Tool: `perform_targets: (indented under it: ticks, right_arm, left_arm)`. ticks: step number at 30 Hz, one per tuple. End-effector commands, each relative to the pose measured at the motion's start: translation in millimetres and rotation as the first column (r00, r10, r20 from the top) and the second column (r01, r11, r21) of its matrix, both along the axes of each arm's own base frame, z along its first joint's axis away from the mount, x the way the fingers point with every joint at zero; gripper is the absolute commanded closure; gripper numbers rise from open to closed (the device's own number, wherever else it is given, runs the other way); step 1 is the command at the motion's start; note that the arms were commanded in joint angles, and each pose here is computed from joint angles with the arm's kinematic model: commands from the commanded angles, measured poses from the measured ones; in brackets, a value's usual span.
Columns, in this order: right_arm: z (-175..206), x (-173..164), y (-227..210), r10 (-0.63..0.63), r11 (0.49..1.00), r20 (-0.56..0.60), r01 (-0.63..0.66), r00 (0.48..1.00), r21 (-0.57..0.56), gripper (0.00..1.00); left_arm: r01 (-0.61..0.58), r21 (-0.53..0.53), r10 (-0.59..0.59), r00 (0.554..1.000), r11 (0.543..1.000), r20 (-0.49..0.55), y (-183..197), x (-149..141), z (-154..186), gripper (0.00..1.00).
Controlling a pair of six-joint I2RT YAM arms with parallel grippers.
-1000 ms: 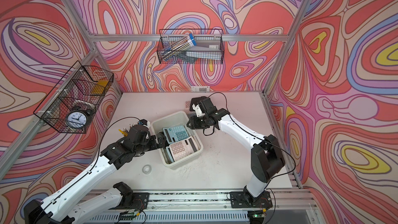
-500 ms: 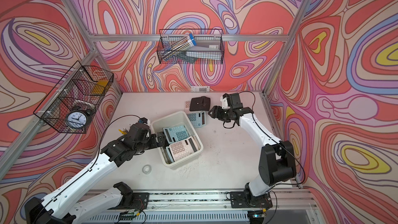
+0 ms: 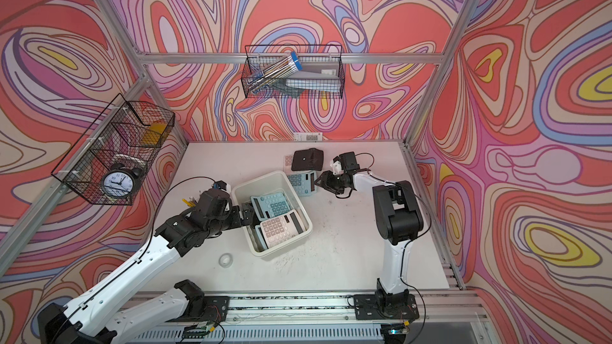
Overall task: Put the calculator in the storage box
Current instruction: Pick up the calculator from the center of the board.
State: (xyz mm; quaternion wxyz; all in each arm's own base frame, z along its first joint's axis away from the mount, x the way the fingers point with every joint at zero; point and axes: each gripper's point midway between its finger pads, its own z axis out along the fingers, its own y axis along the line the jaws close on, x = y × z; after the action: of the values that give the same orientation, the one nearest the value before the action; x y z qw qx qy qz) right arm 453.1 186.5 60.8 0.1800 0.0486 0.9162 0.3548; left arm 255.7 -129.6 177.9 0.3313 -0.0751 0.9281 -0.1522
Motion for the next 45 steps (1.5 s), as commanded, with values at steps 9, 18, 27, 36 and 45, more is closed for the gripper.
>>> perform_targets:
  ticks: [9, 18, 27, 36, 45]
  right_arm:
    - [-10.4, 11.2, 28.9, 0.069, 0.992, 0.02, -0.071, 0.997, 0.106, 0.58]
    - [-5.2, 2.4, 24.4, 0.054, 0.995, 0.024, -0.056, 0.998, 0.086, 0.88]
    - [16.8, -26.7, 4.0, 0.019, 1.0, 0.042, -0.019, 0.999, -0.005, 1.0]
    - [74.8, -49.7, -35.2, -0.086, 0.982, 0.143, 0.108, 0.986, -0.155, 1.0]
    - [155.9, -72.8, -51.6, -0.108, 0.973, 0.3, 0.163, 0.948, -0.164, 1.0]
  left_arm:
    - [0.009, 0.02, -0.009, 1.0, 1.0, -0.015, 1.7, -1.5, -9.7, 0.01]
    - [0.018, 0.006, -0.018, 1.0, 1.0, -0.022, -0.4, -4.1, -10.4, 0.01]
    - [0.014, 0.0, -0.014, 1.0, 1.0, -0.005, 3.6, -8.6, -6.1, 0.01]
    - [0.012, -0.011, -0.012, 1.0, 1.0, 0.002, 6.8, -14.9, -5.7, 0.01]
    - [0.0, -0.007, 0.0, 1.0, 1.0, 0.029, 13.7, -19.2, -2.8, 0.01]
